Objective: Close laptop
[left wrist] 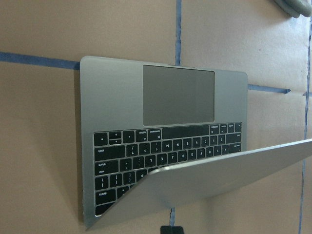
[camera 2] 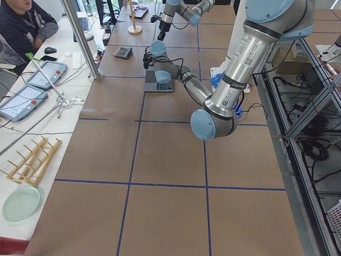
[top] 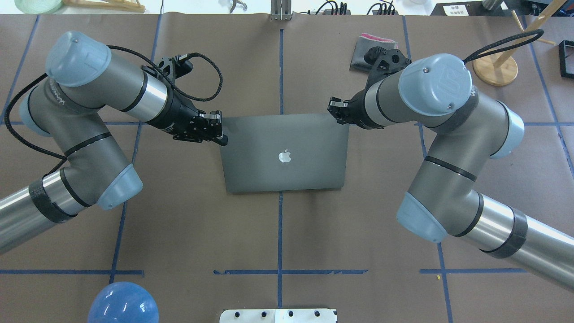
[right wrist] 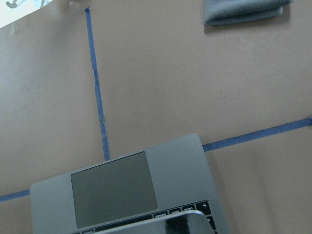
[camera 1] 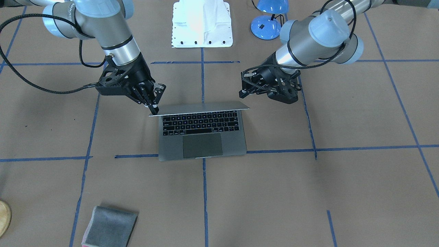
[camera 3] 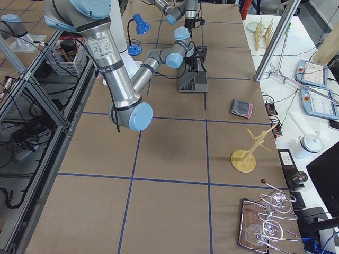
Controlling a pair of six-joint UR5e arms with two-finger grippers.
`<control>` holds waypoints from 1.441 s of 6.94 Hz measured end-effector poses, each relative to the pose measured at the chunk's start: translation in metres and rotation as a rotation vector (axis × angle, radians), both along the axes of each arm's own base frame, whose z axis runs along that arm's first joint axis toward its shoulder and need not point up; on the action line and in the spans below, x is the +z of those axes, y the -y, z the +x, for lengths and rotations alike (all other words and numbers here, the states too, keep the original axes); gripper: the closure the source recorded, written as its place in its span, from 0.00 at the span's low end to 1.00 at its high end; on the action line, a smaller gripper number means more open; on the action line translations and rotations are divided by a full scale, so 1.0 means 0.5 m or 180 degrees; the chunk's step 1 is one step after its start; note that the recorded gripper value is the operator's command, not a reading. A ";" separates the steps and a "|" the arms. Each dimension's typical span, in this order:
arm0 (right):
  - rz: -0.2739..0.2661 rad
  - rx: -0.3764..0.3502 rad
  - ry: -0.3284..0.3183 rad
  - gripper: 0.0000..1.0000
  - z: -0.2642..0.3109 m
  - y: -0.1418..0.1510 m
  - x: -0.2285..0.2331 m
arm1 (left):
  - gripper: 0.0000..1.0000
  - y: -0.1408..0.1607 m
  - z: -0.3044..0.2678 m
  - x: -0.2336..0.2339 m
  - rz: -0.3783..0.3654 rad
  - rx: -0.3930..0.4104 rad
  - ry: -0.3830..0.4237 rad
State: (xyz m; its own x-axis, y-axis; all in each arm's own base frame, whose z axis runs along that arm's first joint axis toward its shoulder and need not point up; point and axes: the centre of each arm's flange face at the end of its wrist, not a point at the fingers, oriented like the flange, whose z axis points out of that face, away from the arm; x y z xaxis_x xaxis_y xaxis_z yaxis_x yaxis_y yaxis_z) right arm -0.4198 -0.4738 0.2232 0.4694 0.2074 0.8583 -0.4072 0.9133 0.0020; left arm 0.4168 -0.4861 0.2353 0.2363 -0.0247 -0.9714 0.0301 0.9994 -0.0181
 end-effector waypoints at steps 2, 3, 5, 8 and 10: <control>-0.0052 0.0024 -0.0086 1.00 -0.018 0.030 0.023 | 1.00 0.037 0.035 0.021 -0.0059 -0.0066 0.0105; -0.0083 0.0024 -0.0129 1.00 -0.038 0.048 0.029 | 1.00 0.059 0.058 0.037 -0.0095 -0.0113 0.0180; -0.0164 0.0013 -0.0239 1.00 -0.093 0.091 0.039 | 1.00 0.114 0.113 0.074 -0.0111 -0.0232 0.0378; -0.0311 -0.0049 -0.0470 0.99 -0.178 0.134 0.083 | 1.00 0.161 0.190 0.135 -0.0059 -0.0291 0.0677; -0.0313 -0.0142 -0.0478 0.82 -0.194 0.144 0.075 | 0.97 0.165 0.203 0.136 -0.0013 -0.0305 0.0715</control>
